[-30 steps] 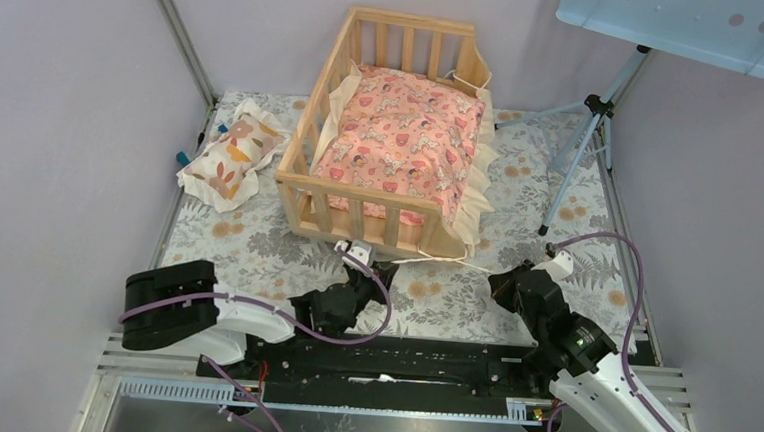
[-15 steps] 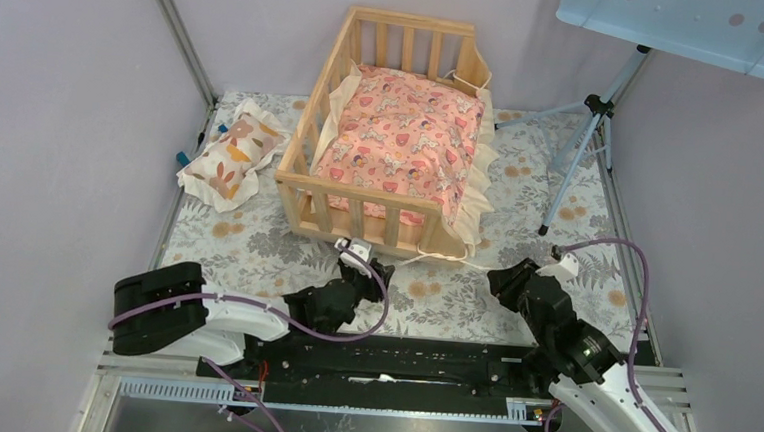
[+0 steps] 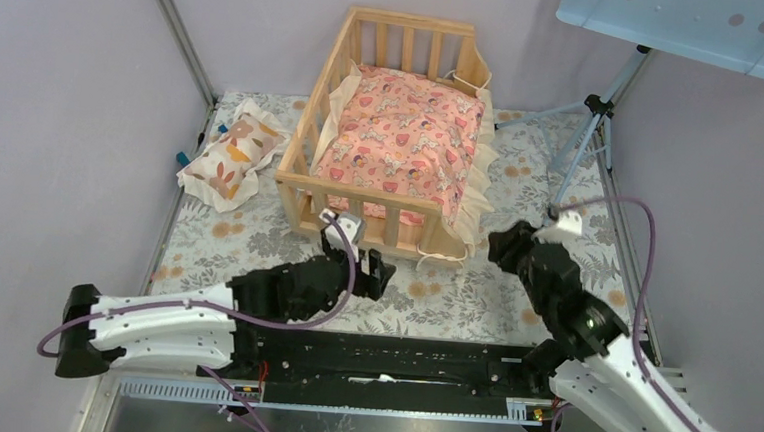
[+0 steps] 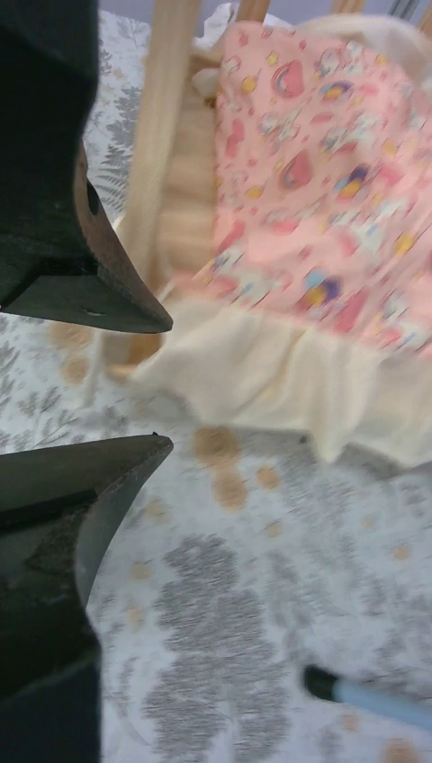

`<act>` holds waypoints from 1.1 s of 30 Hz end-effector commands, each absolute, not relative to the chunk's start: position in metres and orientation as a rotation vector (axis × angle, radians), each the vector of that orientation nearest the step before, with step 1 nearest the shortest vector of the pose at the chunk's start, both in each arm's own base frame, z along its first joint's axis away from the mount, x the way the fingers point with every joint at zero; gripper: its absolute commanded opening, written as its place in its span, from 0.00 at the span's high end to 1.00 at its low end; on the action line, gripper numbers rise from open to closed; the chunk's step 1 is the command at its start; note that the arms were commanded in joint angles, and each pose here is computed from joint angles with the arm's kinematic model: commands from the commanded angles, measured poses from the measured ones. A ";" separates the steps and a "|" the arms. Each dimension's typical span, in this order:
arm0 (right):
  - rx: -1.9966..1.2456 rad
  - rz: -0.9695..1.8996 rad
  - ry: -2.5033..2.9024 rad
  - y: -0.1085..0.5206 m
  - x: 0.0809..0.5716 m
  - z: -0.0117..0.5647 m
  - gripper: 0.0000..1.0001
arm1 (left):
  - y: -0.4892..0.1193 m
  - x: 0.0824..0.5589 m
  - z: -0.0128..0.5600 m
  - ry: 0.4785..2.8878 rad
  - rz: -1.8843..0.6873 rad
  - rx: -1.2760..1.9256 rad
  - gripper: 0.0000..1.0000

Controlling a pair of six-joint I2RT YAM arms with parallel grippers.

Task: Set up the pet bed
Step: Adjust the mattress on the bed frame.

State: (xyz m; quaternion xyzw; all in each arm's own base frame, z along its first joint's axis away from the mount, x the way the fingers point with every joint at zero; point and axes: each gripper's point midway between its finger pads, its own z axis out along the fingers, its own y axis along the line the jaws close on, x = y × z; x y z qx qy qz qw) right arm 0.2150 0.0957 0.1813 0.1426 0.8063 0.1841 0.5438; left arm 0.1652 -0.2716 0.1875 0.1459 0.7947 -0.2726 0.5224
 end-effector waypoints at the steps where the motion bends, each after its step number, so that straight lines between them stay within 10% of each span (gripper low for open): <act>1: 0.153 0.326 1.810 0.124 0.271 0.266 0.47 | -0.252 0.164 0.254 1.932 -0.621 0.326 0.28; 16: -0.383 1.165 1.883 0.284 0.452 0.339 0.51 | -0.200 0.337 0.386 1.828 -0.609 0.147 0.27; 33: -0.105 1.396 2.115 0.307 0.458 0.167 0.58 | -0.017 0.432 0.313 1.841 -0.302 -0.490 0.14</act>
